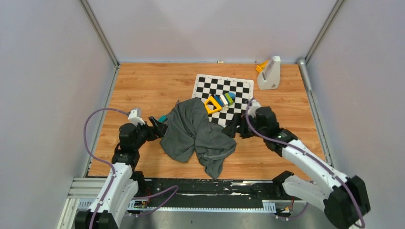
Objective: Remove the brooch from the garment
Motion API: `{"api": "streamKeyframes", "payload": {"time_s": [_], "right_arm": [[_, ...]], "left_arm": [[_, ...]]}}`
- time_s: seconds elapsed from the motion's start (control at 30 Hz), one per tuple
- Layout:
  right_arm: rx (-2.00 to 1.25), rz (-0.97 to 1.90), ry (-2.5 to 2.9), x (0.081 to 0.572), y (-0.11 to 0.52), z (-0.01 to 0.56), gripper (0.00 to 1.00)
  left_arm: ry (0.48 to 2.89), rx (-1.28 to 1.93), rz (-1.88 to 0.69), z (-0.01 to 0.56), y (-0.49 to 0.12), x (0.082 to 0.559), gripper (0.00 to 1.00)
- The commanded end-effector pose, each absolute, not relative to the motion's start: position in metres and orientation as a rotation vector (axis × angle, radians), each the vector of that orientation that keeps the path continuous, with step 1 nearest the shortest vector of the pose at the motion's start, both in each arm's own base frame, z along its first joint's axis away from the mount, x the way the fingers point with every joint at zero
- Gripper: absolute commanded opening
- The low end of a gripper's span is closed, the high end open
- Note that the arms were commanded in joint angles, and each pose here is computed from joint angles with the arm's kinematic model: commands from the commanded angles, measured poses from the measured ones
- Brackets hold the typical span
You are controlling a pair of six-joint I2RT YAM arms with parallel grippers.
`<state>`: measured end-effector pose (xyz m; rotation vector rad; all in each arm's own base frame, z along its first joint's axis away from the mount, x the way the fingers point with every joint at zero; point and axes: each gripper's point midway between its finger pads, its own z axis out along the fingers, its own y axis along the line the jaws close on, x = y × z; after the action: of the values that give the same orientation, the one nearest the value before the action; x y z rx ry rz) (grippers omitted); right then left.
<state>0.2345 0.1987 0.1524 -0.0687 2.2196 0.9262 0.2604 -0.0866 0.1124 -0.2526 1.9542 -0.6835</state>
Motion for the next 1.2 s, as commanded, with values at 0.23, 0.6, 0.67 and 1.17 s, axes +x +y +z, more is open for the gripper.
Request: {"api": "streamKeyframes", "payload": {"time_s": [0.23, 0.6, 0.67, 1.17], "right_arm": [[-0.440, 0.567, 2.397, 0.220, 0.304, 0.094, 0.81], [-0.521, 0.262, 2.481, 0.219, 0.332, 0.047, 0.26], [-0.511, 0.281, 2.454, 0.221, 0.332, 0.061, 0.06], [-0.217, 0.635, 2.072, 0.258, 0.243, 0.262, 0.00]], "left_arm": [[1.897, -0.206, -0.700, 0.129, -0.090, 0.267, 0.92], [1.911, -0.211, -0.716, 0.125, -0.092, 0.267, 0.91], [1.913, -0.208, -0.723, 0.125, -0.093, 0.268, 0.90], [1.937, 0.002, -0.707, 0.133, -0.132, 0.262, 0.84]]}}
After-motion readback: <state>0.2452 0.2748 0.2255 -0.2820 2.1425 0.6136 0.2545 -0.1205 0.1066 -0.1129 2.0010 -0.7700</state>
